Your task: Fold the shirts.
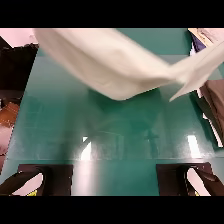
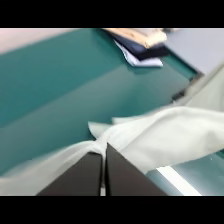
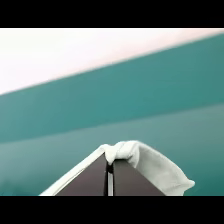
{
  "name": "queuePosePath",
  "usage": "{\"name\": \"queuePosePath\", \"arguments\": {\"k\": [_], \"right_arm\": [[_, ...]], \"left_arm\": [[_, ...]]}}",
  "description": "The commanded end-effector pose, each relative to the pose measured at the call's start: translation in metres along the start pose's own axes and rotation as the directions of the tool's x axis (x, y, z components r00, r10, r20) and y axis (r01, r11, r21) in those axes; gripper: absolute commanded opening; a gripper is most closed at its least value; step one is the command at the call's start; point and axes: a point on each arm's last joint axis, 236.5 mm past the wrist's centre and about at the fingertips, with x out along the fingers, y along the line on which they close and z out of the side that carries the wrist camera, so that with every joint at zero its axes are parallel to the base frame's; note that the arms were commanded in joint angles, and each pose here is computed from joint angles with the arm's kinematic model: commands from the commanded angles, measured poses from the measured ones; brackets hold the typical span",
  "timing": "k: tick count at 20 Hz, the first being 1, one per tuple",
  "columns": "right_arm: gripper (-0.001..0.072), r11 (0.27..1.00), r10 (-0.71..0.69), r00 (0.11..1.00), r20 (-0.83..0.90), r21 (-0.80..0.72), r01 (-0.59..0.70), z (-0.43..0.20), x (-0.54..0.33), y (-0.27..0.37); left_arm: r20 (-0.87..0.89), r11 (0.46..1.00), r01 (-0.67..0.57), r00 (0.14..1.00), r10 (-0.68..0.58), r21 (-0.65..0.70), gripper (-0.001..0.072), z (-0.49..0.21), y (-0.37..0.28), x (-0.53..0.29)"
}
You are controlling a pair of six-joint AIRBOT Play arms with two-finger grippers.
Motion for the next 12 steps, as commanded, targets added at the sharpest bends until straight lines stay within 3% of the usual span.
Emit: {"name": "queuePosePath", "arguments": {"k": [1,4,8,12], "right_arm": [[0.0014,0.988,-0.069,0.984,0.166,-0.127,0.091,0.064,-0.067,0.021],[0.0013,0.967,-0.081,0.952,0.294,-0.207,0.146,0.099,-0.113,0.048],[0.0012,0.95,-0.106,0.94,0.324,-0.247,0.192,0.108,-0.132,0.057],[0.0011,0.969,-0.145,0.979,0.144,-0.178,0.17,0.077,-0.089,0.018]], "left_arm": [[0.164,0.994,-0.07,0.985,0.055,0.086,0.0023,0.048,-0.038,-0.056],[0.287,0.983,-0.109,0.956,0.063,0.147,0.0023,0.071,-0.073,-0.098],[0.425,0.963,-0.181,0.902,0.081,0.202,0.0023,0.091,-0.107,-0.146],[0.237,0.921,-0.386,0.901,0.364,0.053,0.0023,0.046,-0.019,-0.126]]}}
